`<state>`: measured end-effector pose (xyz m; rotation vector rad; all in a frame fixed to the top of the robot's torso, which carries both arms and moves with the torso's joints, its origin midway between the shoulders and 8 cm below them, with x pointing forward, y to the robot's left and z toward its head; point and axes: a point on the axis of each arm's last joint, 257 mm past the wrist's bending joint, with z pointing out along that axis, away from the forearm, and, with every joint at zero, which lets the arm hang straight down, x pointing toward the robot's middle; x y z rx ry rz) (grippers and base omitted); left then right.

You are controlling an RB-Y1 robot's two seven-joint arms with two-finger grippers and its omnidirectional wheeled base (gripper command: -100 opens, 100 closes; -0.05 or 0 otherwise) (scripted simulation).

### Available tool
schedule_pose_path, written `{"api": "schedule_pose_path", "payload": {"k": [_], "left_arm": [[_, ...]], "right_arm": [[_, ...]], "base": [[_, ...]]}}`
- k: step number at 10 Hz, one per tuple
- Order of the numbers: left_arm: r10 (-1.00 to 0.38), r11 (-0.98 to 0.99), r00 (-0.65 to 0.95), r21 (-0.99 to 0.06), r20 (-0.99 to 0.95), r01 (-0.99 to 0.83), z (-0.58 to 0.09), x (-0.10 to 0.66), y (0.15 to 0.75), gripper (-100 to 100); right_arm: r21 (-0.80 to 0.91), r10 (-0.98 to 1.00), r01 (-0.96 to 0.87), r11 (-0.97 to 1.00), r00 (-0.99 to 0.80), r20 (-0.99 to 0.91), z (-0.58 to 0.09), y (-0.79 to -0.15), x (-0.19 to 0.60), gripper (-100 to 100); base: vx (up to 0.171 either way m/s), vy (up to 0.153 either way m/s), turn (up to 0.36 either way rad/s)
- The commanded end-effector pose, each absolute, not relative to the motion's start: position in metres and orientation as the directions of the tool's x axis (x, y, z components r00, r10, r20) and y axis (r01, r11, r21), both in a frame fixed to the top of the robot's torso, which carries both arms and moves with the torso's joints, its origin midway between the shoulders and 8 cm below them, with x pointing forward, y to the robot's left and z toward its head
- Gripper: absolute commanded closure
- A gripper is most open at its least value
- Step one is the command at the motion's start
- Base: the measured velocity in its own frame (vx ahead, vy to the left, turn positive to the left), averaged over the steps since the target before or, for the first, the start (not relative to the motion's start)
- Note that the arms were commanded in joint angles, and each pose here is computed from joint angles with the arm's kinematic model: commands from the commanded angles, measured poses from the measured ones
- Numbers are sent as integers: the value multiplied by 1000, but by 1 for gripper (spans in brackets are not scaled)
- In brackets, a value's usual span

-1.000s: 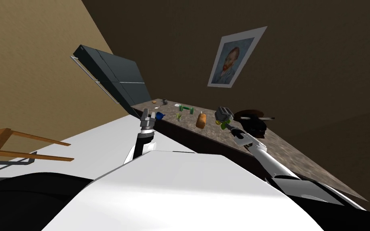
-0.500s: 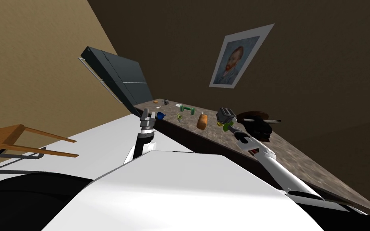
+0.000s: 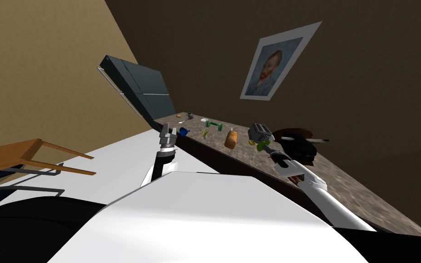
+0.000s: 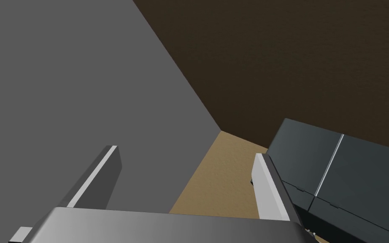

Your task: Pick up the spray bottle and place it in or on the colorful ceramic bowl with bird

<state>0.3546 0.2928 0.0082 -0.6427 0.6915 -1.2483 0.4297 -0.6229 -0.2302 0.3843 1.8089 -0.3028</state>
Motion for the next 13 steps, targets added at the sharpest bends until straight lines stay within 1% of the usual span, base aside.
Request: {"api": "schedule_pose_path", "payload": {"k": [1,2,4,5,6,9,11,13], "left_arm": [[-978,200,173,-761,-116,617,8,355,293,0],[-978,200,173,-761,-116,617,8,355,293,0],[-978,200,173,-761,-116,617,8,355,293,0],[-978,200,173,-761,-116,617,8,355,293,0],[-978,200,173,-761,-116,617,8,355,293,0],[-978,200,173,-761,-116,617,8,355,293,0],[-978,200,173,-761,-116,617,8,355,293,0],[-978,200,173,-761,-116,617,8,355,293,0]], "right_arm": [[-13,96,437,899,-226,-969,-218,-632,416,100],[-17,90,418,908,-235,-968,-219,-622,410,100],[-18,92,422,906,-238,-967,-221,-623,410,100],[-19,92,422,906,-240,-966,-222,-623,409,0],[-39,88,431,901,-271,-959,-231,-624,404,100],[-78,78,442,894,-324,-943,-245,-627,396,100],[-62,89,433,899,-321,-943,-239,-623,396,-100],[-49,105,426,904,-329,-938,-236,-618,395,-100]], "base": [[30,-18,103],[33,-22,43],[7,-5,-2],[0,0,0],[-42,36,-155],[-136,94,-170],[-11,-2,14],[59,-88,55]]}}
